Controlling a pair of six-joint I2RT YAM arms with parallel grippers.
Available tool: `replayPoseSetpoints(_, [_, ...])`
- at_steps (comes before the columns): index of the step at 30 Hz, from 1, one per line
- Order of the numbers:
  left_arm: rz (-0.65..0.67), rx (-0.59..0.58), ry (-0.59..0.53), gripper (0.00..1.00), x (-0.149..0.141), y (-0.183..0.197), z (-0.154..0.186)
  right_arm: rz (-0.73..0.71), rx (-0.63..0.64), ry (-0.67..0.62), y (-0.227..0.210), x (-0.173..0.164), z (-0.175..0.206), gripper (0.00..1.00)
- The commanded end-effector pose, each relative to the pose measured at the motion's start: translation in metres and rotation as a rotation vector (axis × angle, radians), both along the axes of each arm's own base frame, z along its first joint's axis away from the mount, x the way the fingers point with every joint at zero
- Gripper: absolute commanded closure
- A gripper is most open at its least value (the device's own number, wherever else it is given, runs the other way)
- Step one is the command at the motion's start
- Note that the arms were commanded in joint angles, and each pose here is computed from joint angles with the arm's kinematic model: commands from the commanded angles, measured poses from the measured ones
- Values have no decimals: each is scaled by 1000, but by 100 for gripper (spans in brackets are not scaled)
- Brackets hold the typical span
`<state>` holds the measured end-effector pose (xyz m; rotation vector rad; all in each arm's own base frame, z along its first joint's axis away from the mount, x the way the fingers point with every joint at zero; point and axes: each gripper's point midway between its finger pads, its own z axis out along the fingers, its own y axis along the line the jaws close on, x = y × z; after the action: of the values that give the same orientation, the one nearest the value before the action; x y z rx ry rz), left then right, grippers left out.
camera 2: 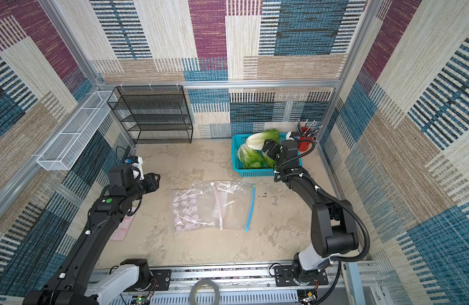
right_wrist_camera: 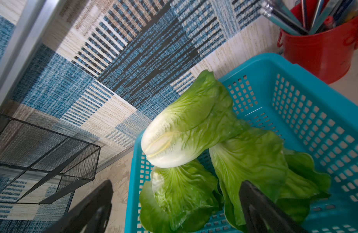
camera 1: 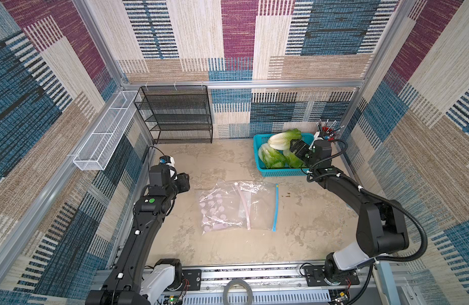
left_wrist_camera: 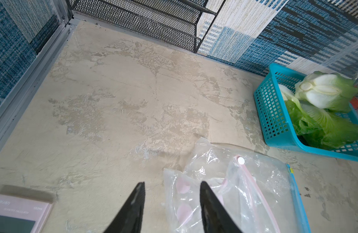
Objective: Open the zip-top bag and take out the chinese cabbages
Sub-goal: Place the Chinese cabbage in the basket, then reset both arms
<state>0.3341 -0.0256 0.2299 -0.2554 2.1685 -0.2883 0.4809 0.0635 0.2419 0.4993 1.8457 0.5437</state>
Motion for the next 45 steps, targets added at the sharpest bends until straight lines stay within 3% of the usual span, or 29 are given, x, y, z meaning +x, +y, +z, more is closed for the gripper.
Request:
replayPoseSetpoints(1, [7,9,-15,47,2,2,4,49,-79,-91,2,-16,25,1])
replayPoseSetpoints(7, [7,27,-31,26,3,4,6,227,-217,-252,22,-61,55,1])
replayPoseSetpoints(13, [33,47,-54,15,6,9,7,239,-365,-379,17,-101,61,1])
replayPoseSetpoints(19, [145,45,-105,13,14,25,-8,135,-503,-427,-5,-120,44,1])
replayPoseSetpoints(25, [232,153,-185,13,16,47,-16,124,-594,-400,-11,-121,14,1])
replayPoseSetpoints(35, [275,304,-258,15,18,64,-38,95,-624,-375,-21,-115,-13,1])
replayPoseSetpoints(45, [240,347,-308,15,18,62,-62,88,-594,-327,-41,-107,-48,1])
